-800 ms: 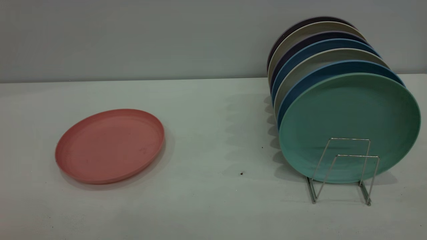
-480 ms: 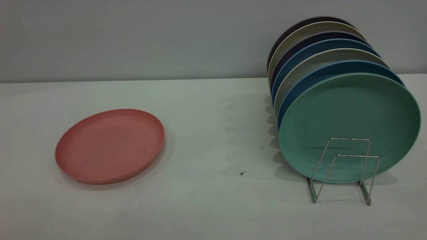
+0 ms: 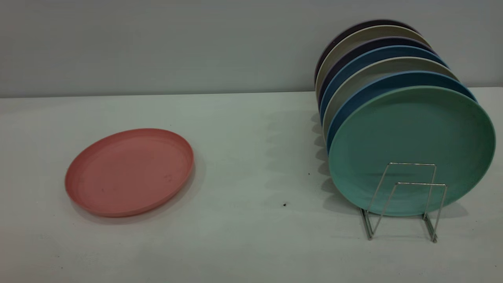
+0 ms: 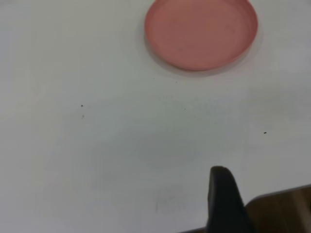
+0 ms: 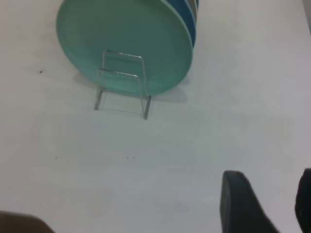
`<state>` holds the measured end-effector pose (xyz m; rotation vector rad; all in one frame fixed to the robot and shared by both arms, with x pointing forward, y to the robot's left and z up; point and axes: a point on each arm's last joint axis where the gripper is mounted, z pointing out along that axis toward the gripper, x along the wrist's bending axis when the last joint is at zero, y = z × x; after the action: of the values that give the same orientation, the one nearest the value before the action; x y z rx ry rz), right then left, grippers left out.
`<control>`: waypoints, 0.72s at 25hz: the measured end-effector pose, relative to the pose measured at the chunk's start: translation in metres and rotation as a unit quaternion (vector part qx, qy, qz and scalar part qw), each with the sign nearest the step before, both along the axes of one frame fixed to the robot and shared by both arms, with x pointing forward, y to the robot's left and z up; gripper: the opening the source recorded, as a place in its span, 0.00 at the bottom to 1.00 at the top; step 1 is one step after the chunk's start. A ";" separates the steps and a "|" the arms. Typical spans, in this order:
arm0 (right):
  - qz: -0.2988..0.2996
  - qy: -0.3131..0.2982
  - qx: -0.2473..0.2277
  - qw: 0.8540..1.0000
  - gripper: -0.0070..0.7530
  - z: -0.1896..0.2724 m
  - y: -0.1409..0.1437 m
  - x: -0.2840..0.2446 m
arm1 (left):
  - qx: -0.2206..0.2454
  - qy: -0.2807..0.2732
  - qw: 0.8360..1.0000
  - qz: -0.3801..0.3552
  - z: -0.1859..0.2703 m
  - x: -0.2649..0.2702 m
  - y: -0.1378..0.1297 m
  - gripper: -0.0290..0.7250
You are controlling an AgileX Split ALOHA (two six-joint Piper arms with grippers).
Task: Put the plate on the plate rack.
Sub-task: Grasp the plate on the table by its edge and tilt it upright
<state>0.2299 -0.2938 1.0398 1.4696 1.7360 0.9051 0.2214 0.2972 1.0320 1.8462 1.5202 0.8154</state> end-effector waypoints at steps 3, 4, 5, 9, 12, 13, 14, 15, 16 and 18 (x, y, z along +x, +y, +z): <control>0.000 0.000 0.000 1.000 0.40 0.000 0.000 0.000 | 0.000 0.000 1.000 0.000 0.000 0.000 0.000 0.64; 0.000 0.000 0.000 1.000 0.40 0.000 0.000 0.000 | 0.000 0.000 1.000 0.000 0.000 0.000 0.000 0.64; 0.000 0.000 0.000 1.000 0.40 0.000 0.000 0.000 | 0.000 0.000 1.000 0.000 0.000 0.000 0.000 0.64; 0.000 0.000 0.000 1.000 0.40 0.000 0.000 0.000 | 0.000 0.000 1.000 0.000 0.000 0.000 0.000 0.64; 0.000 0.000 0.000 1.000 0.40 0.000 0.000 0.000 | 0.000 0.000 1.000 0.000 0.000 0.000 0.000 0.64; 0.000 0.000 0.000 1.000 0.40 0.000 0.000 0.000 | 0.000 0.000 1.000 0.000 0.000 0.000 0.000 0.64; 0.000 0.000 0.000 1.000 0.40 0.000 0.000 0.000 | 0.000 0.000 1.000 0.000 0.000 0.000 0.000 0.64; 0.000 0.000 0.000 1.000 0.40 0.000 0.000 0.000 | 0.000 0.000 1.000 -0.001 0.000 0.000 0.000 0.64; 0.000 0.000 0.000 1.000 0.40 0.000 0.000 0.000 | 0.000 0.000 1.000 -0.003 0.000 0.000 0.000 0.64; 0.000 0.000 0.000 1.000 0.40 0.000 0.000 0.000 | -0.002 0.000 1.000 -0.013 0.000 0.000 0.000 0.64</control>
<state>0.2299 -0.2938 1.0398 1.4696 1.7360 0.9051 0.2213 0.2973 1.0321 1.8603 1.4927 0.7998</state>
